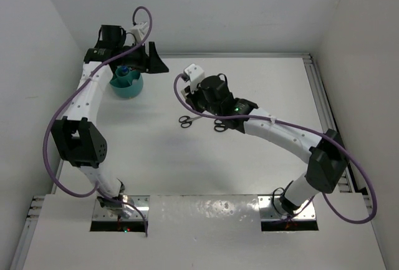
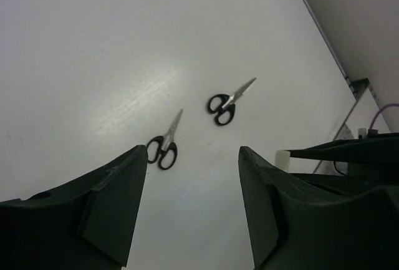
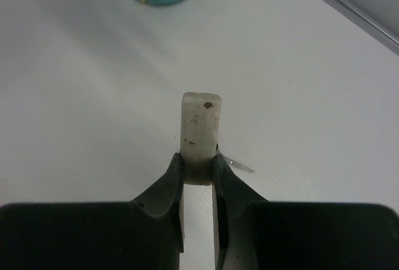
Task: Sort the stationery into containers
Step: Pick up the stationery from the center of the board.
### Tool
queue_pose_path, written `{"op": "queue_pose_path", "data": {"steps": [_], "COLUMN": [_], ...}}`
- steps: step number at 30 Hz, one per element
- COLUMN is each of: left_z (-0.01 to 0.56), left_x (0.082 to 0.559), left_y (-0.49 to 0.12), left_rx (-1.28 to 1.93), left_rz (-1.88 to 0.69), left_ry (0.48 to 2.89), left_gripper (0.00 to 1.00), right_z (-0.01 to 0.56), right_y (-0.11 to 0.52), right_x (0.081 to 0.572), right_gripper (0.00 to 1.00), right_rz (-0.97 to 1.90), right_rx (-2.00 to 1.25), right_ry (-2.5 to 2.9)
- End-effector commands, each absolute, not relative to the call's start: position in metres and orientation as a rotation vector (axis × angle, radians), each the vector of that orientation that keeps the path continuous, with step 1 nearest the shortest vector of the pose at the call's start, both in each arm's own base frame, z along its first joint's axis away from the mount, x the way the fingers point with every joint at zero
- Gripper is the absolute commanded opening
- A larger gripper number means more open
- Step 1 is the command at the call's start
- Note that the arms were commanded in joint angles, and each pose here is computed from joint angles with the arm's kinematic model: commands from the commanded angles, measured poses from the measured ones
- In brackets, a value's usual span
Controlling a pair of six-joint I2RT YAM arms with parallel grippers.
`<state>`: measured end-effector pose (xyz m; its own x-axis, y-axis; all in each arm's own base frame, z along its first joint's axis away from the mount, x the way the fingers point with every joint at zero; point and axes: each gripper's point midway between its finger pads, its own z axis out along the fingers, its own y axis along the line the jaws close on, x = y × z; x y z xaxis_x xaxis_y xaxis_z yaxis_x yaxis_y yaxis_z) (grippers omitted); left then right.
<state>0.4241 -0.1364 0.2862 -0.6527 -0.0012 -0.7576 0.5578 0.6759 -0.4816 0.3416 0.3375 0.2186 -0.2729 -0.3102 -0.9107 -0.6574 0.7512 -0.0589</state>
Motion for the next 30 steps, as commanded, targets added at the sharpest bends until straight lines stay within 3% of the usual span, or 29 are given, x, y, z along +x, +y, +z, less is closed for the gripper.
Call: {"op": "queue_pose_path", "data": {"steps": [1, 9, 15, 24, 30], "left_z": [0.301, 0.269, 0.265, 0.244, 0.249], "left_x": [0.402, 0.364, 0.358, 0.353, 0.355], "left_y": [-0.163, -0.198, -0.202, -0.208, -0.213], "left_rx": [0.496, 0.622, 0.664, 0.679, 0.663], "left_rz": [-1.041, -1.146, -1.144, -1.116, -1.146], "left_ry": [2.116, 2.222, 2.227, 2.286, 2.265], "left_gripper": [0.58, 0.58, 0.49, 0.48, 0.24], "right_z": [0.248, 0.251, 0.249, 0.255, 0.254], "right_y": [0.363, 0.375, 0.372, 0.376, 0.376], "right_x": [0.347, 0.352, 0.354, 0.356, 0.357], "right_gripper": [0.00, 0.00, 0.00, 0.00, 0.00], "right_rz": [0.415, 0.409, 0.400, 0.413, 0.423], "right_rx": [-0.761, -0.752, -0.731, -0.708, -0.701], "right_ry": [1.728, 1.714, 1.720, 1.701, 1.707]}}
